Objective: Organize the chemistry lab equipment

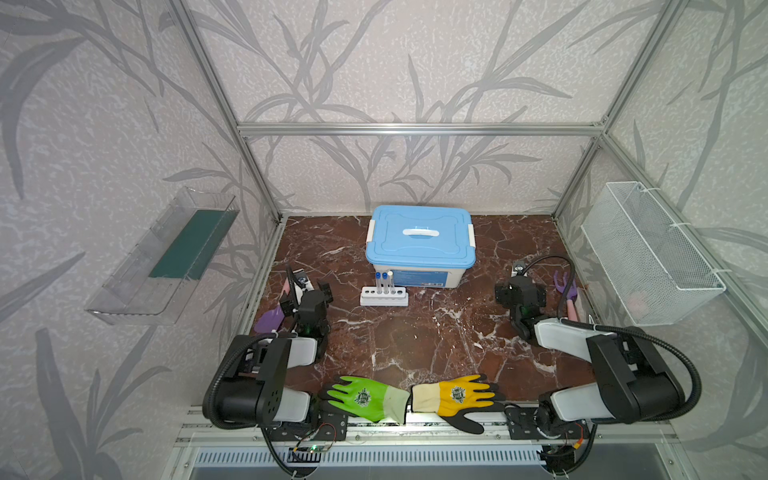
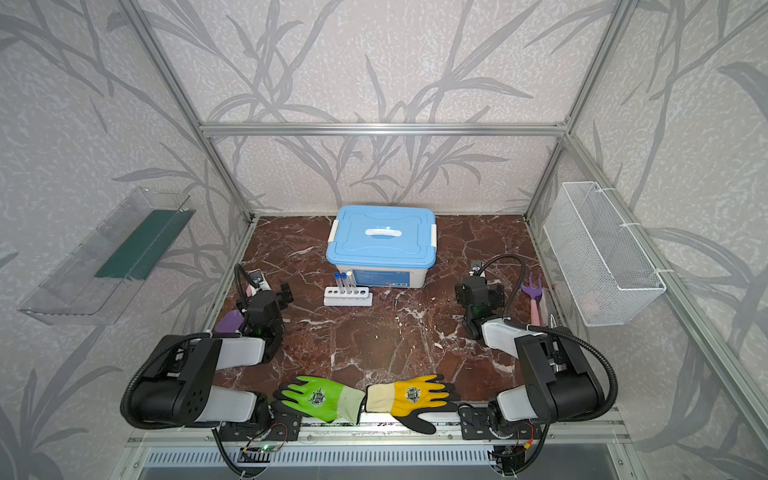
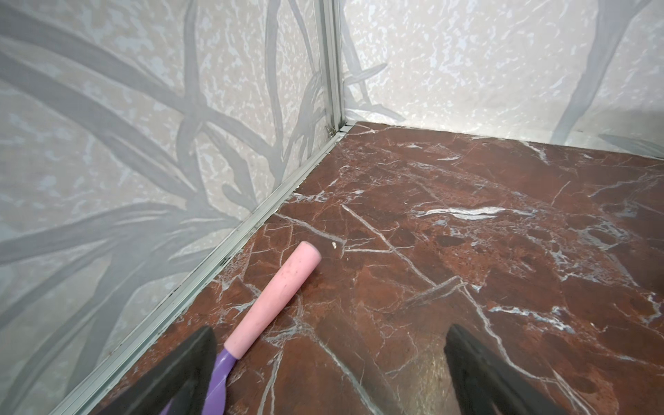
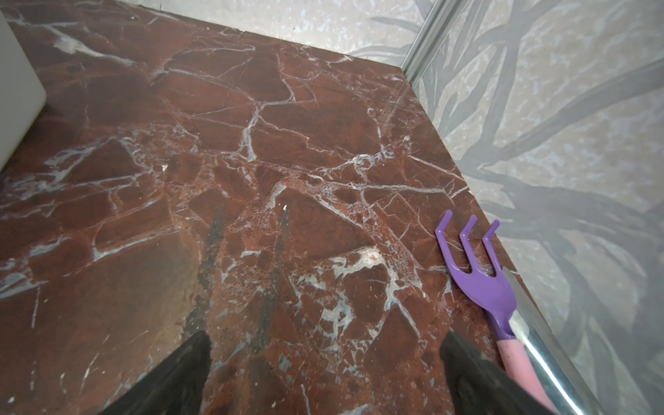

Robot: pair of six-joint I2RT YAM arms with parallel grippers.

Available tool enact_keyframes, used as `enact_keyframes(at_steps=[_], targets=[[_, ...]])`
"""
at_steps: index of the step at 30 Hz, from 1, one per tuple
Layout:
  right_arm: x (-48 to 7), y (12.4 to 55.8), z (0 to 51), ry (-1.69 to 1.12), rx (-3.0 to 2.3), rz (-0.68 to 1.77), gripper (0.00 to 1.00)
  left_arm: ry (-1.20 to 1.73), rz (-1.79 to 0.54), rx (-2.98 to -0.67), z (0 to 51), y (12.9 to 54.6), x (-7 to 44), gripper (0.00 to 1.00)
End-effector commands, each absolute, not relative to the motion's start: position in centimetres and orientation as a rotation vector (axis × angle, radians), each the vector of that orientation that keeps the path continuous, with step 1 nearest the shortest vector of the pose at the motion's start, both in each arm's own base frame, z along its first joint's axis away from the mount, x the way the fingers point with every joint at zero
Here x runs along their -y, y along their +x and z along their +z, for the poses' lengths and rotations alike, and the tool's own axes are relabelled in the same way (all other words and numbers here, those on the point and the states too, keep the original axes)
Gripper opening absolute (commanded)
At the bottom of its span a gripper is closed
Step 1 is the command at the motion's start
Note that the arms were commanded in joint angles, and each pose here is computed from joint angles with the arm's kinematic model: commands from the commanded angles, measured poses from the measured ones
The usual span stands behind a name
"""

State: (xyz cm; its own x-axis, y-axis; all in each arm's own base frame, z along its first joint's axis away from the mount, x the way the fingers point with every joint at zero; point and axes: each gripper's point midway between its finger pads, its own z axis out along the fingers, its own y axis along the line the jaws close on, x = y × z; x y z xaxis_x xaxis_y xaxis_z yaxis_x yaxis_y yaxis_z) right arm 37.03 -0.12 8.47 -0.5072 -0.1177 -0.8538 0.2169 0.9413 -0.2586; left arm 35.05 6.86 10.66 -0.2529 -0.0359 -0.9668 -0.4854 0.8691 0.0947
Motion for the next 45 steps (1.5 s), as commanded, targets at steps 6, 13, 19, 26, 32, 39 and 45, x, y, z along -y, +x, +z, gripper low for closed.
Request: enact_keyframes(at_steps=[6,13,19,26,32,39,45], targets=[[-1.2,39.6,10.8,0.022,-1.880,-0.289,0.99,-0.227,0.330,-1.784,10.6,38.5,-4.5,0.99],[-1.4,39.4,10.8,0.004,-1.852,-0.233,0.99,-0.216,0.237,-1.872,9.6,39.3,-4.5,0.99],[-1.4,39.2,9.8,-0.002,-1.836,-0.198,0.99,-0.216,0.211,-1.877,9.6,39.4,-4.6,0.99],[-1.2,39.4,9.5,0.010,-1.867,-0.166,0.99,-0.208,0.223,-1.874,9.7,39.4,-4.5,0.99],[-1.2,39.4,9.5,0.008,-1.861,-0.167,0.99,-0.208,0.228,-1.873,9.7,39.4,-4.5,0.99],[-1.2,39.5,9.6,0.006,-1.856,-0.167,0.99,-0.207,0.226,-1.875,9.6,39.4,-4.4,0.99],[-1.2,39.4,9.6,0.006,-1.856,-0.166,0.99,-0.209,0.220,-1.877,9.6,39.4,-4.4,0.99]])
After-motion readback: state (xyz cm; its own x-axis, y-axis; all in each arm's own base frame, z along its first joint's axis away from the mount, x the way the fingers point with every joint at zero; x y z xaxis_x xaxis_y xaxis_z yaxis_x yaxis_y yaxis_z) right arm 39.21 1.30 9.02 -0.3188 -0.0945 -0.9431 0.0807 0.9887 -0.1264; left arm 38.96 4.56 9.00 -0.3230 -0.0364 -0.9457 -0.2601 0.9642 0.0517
